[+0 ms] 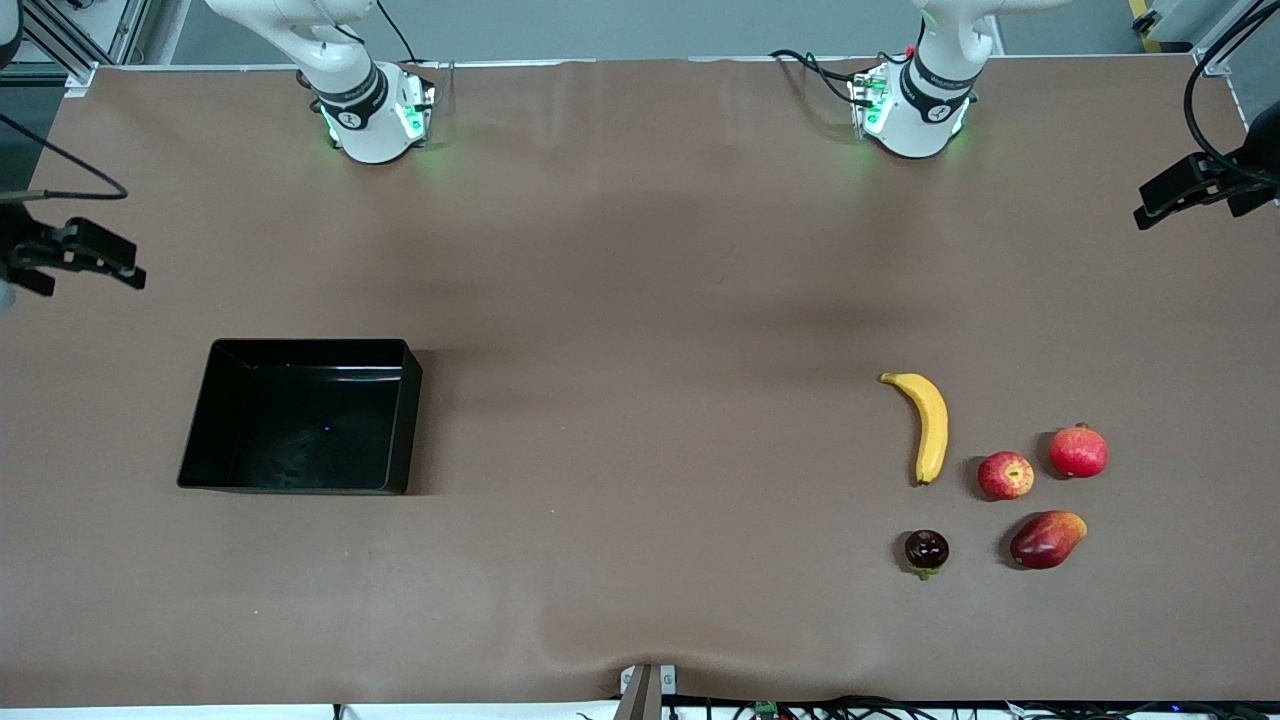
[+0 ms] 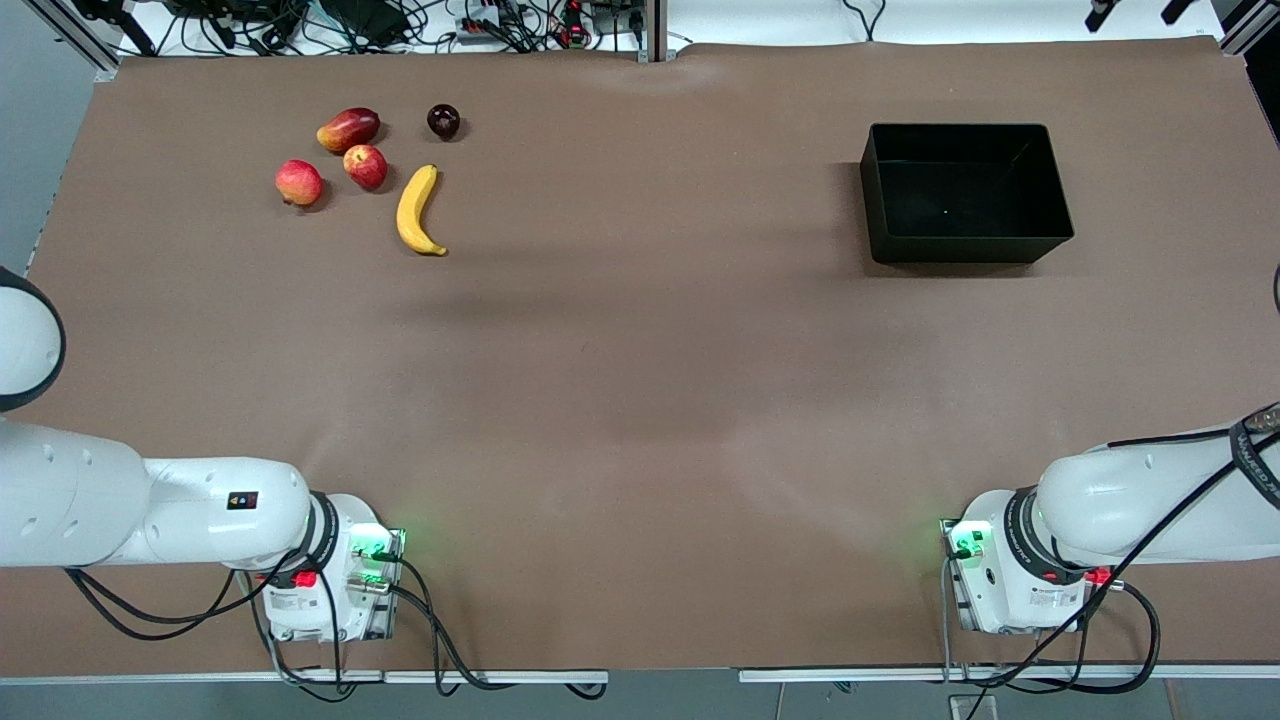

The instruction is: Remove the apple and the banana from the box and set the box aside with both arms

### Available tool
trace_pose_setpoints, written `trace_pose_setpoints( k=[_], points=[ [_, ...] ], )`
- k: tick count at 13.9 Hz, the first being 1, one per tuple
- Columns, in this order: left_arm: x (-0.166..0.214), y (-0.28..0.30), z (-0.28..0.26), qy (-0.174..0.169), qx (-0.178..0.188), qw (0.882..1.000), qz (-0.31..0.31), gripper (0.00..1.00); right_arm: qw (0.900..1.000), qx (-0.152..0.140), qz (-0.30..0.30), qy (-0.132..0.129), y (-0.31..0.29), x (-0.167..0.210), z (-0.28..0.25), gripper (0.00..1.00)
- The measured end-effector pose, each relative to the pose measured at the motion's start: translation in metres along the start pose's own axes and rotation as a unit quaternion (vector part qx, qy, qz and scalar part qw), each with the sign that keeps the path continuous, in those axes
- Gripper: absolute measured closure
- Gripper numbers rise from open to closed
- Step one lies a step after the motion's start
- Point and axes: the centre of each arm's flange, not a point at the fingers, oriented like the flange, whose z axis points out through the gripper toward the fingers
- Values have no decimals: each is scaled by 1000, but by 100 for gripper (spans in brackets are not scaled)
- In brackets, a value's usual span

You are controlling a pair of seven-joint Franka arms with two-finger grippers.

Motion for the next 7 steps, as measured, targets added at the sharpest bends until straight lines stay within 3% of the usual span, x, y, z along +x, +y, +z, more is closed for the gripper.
trace_pose_setpoints(
  k=[3, 7],
  points=[
    [-1, 12, 2, -2, 1, 1000, 11, 0, 999, 3, 25, -36, -3, -20, 12, 0],
    [-1, 14, 2, -2, 2, 1000, 13, 0, 999, 7, 38, -38, -11, -25, 10, 0]
  ],
)
